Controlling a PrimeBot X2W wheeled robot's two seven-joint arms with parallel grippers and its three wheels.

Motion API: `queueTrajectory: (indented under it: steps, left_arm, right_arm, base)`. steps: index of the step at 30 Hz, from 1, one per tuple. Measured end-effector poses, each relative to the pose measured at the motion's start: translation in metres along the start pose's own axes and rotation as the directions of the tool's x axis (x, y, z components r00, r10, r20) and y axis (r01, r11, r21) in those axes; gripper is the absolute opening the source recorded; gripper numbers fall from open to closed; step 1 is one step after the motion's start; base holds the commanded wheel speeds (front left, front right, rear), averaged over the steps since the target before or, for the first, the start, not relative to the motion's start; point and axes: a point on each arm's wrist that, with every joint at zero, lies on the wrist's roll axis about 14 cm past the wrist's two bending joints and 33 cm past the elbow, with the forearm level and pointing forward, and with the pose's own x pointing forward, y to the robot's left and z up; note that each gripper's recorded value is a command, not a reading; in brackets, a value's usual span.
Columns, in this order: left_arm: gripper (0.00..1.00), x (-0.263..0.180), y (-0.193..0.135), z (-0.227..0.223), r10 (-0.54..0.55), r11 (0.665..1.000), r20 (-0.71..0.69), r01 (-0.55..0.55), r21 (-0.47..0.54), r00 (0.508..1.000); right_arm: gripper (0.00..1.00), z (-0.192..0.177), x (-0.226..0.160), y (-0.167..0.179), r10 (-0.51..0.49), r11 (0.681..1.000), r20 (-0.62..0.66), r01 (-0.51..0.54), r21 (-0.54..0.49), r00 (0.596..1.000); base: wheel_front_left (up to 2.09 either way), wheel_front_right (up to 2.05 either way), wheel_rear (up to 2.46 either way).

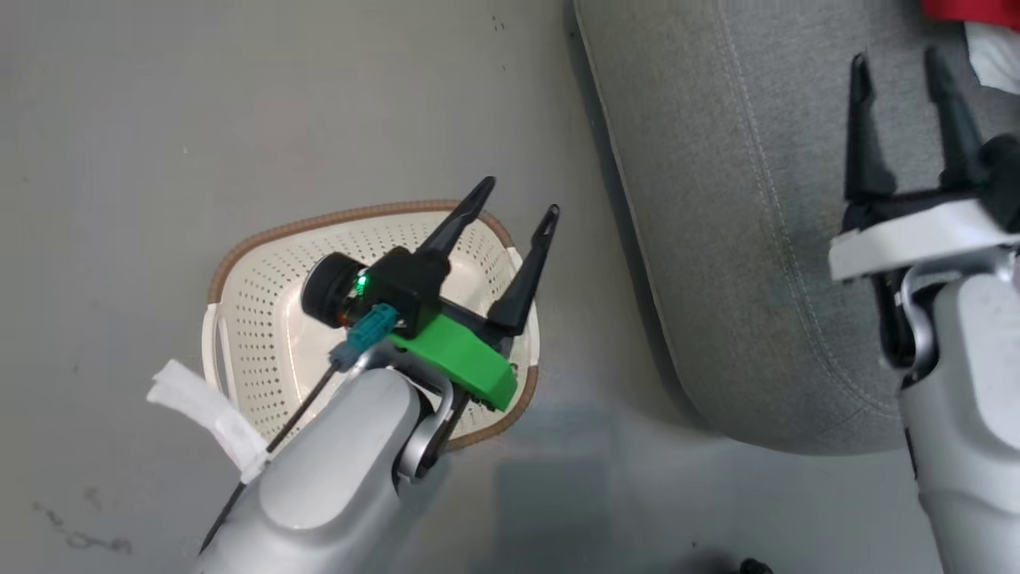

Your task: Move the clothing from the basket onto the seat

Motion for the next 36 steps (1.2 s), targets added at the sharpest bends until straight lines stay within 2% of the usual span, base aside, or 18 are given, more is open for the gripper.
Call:
queueTrajectory:
  steps: [5, 8, 14, 19, 23, 26, 30, 36]
  left_arm:
    - [1.0, -0.031, 0.035, 0.032, 0.216, 0.976, 0.089, -0.212, -0.048, 0.972]
    - [1.0, -0.065, 0.056, 0.035, 0.34, 0.938, 0.103, -0.33, -0.104, 0.935]
    - [1.0, -0.138, 0.087, 0.057, 0.518, 0.855, 0.179, -0.508, -0.101, 0.836]
    - [1.0, -0.193, 0.083, 0.089, 0.555, 0.82, 0.296, -0.571, -0.039, 0.777]
    - [1.0, -0.224, 0.063, 0.11, 0.538, 0.811, 0.378, -0.584, 0.009, 0.753]
    - [1.0, -0.233, 0.041, 0.112, 0.489, 0.827, 0.398, -0.558, 0.072, 0.776]
    - [1.0, -0.24, 0.021, 0.113, 0.456, 0.828, 0.411, -0.546, 0.129, 0.789]
    - [1.0, -0.247, 0.014, 0.108, 0.469, 0.827, 0.412, -0.552, 0.105, 0.781]
  right_arm:
    - [1.0, 0.003, -0.032, 0.044, 0.115, 0.993, -0.02, -0.114, 0.015, 0.993]
    - [1.0, 0.008, -0.048, 0.059, 0.142, 0.989, -0.012, -0.142, 0.04, 0.99]
    - [1.0, 0.023, -0.083, 0.08, 0.174, 0.982, 0.016, -0.175, 0.069, 0.985]
    - [1.0, 0.042, -0.111, 0.089, 0.179, 0.981, 0.066, -0.183, 0.067, 0.982]
    - [1.0, 0.062, -0.132, 0.092, 0.171, 0.982, 0.122, -0.179, 0.062, 0.978]
    - [1.0, 0.079, -0.145, 0.088, 0.149, 0.985, 0.175, -0.162, 0.063, 0.973]
    - [1.0, 0.078, -0.162, 0.092, 0.158, 0.984, 0.172, -0.17, 0.06, 0.972]
    - [1.0, 0.072, -0.173, 0.1, 0.174, 0.979, 0.155, -0.188, 0.075, 0.972]
  base:
    - [0.0, 0.0, 0.0]
    - [0.0, 0.0, 0.0]
    - [0.0, 0.0, 0.0]
    - [0.0, 0.0, 0.0]
    - [0.0, 0.0, 0.0]
    - [0.0, 0.0, 0.0]
    - [0.0, 0.0, 0.0]
    - [0.0, 0.0, 0.0]
